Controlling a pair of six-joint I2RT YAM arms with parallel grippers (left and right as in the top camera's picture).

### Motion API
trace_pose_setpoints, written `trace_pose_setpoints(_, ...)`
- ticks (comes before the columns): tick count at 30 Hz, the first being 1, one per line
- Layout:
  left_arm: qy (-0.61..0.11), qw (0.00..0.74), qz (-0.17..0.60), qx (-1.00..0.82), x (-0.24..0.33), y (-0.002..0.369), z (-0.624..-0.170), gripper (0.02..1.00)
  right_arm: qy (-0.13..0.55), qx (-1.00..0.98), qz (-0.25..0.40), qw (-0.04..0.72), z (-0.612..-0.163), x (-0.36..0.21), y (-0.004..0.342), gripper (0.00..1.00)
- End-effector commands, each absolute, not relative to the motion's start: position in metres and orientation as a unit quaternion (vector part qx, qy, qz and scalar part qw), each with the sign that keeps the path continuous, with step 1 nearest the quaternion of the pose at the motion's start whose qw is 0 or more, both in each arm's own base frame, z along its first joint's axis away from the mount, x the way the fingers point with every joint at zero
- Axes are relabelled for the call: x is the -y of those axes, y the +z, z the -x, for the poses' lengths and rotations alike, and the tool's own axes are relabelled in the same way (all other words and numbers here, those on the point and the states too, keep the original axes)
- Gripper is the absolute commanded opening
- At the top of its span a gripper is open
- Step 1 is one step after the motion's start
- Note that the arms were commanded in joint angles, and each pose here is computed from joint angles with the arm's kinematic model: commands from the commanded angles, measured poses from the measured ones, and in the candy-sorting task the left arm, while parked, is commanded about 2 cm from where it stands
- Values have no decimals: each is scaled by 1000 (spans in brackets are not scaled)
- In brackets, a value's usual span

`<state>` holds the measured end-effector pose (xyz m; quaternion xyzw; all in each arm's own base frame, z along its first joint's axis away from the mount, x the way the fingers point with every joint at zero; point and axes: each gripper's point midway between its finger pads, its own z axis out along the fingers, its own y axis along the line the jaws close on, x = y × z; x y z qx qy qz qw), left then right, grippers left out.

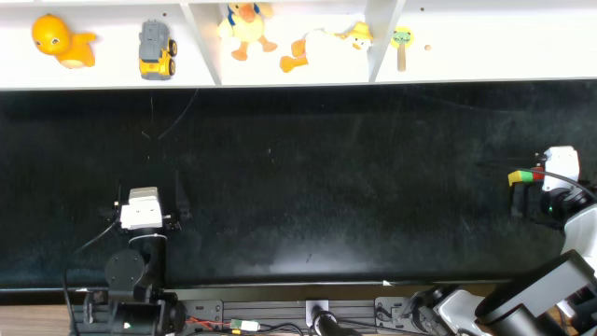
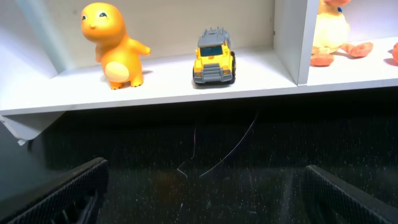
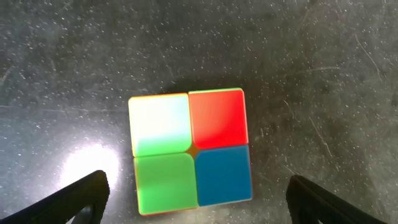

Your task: Store Toys

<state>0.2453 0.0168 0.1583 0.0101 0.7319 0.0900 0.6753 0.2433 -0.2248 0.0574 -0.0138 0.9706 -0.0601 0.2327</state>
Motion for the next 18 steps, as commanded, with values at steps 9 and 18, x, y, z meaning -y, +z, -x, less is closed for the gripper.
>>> trace_pose_setpoints(9,91,678,-19,-729,-14,160,-245,998,-28,-965,3,260,-253,215,59,888)
trace_pose_setpoints(18,91,678,-19,-729,-14,160,-245,998,-16,-966,-2,257,-254,214,51,873)
